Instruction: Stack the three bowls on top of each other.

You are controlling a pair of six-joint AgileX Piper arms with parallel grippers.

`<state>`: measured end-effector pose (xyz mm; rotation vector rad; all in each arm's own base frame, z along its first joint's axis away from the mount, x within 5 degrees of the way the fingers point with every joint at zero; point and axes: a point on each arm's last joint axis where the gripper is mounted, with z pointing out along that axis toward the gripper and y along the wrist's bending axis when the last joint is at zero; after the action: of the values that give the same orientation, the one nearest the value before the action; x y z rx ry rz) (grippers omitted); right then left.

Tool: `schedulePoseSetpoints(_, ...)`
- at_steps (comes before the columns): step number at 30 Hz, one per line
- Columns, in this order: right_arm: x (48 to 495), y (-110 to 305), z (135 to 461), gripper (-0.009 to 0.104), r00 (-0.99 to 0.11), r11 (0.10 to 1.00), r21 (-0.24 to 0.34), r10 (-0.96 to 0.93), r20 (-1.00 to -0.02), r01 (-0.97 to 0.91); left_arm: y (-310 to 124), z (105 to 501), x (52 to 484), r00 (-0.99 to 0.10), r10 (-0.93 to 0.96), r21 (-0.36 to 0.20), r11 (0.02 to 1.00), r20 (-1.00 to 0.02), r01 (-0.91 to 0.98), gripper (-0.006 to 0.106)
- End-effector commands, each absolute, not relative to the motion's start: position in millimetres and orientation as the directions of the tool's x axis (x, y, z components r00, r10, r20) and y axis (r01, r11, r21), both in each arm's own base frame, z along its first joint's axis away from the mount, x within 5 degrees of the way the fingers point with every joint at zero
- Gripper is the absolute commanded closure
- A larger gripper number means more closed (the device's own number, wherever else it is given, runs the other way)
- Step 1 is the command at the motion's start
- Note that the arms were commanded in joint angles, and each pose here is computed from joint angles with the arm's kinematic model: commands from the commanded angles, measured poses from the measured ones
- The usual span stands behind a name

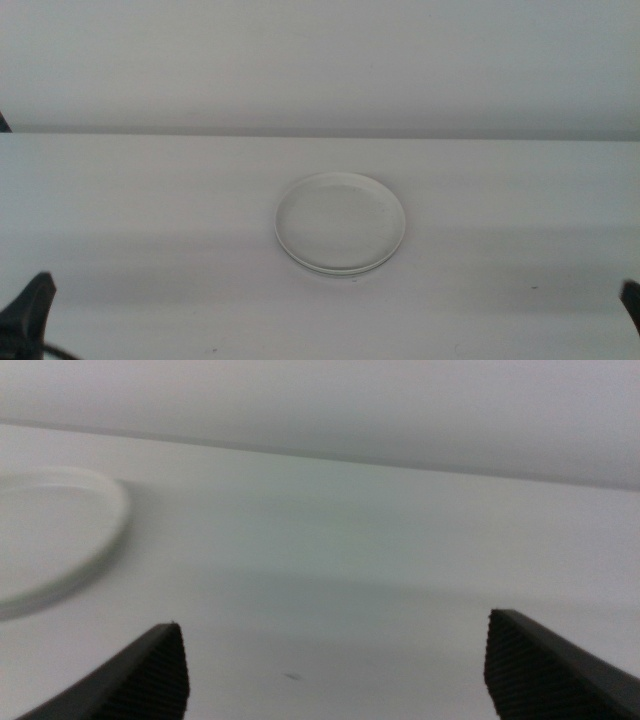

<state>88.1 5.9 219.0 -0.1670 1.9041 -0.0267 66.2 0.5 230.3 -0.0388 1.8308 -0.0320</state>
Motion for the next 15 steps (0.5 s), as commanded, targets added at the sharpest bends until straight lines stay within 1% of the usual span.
schedulePoseSetpoints(1, 78.4, 0.4, 203.9, 0.016, -0.302, 0.992, -0.122, -0.129, -0.944, -0.043, 1.5, 219.7, 62.2, -0.196, -0.058, -0.054, 0.998, -0.979, -0.026, 0.007)
schedulePoseSetpoints(3, 72.2, -1.0, 191.1, 0.016, -0.296, 0.99, -0.135, -0.137, -0.945, -0.027, 1.9, 209.3, 59.2, -0.158, -0.059, -0.055, 0.998, -0.986, -0.031, 0.007)
schedulePoseSetpoints(4, 69.3, -1.2, 184.7, 0.016, -0.29, 0.989, -0.148, -0.15, -0.945, -0.028, 1.7, 206.0, 57.9, -0.133, -0.059, -0.055, 0.998, -0.989, -0.028, 0.007)
schedulePoseSetpoints(5, 65.2, -1.4, 174.3, 0.016, -0.28, 0.984, -0.175, -0.177, -0.943, -0.031, 1.5, 197.6, 56.3, -0.099, -0.058, -0.056, 0.998, -0.993, -0.023, 0.007)
schedulePoseSetpoints(7, 61.4, -1.8, 172.9, 0.016, -0.283, 0.98, -0.196, -0.197, -0.939, -0.032, 1.4, 189.2, 55.7, -0.084, -0.058, -0.056, 0.998, -0.995, -0.021, 0.007)
schedulePoseSetpoints(8, 60.2, -2.1, 174.1, 0.016, -0.264, 0.977, -0.21, -0.21, -0.941, -0.029, 1.4, 186.8, 55.2, -0.081, -0.058, -0.056, 0.998, -0.995, -0.021, 0.007)
schedulePoseSetpoints(9, 59.3, -2.2, 175.9, 0.016, -0.239, 0.976, -0.217, -0.216, -0.947, -0.023, 1.6, 184.1, 54.8, -0.11, -0.058, -0.056, 0.998, -0.992, -0.025, 0.007)
schedulePoseSetpoints(15, 55.2, -1.7, 188.3, 0.016, -0.074, 0.975, -0.222, -0.22, -0.973, 0.01, 1.5, 184.4, 54.7, -0.112, -0.066, -0.064, 0.998, -0.992, -0.025, 0.007)
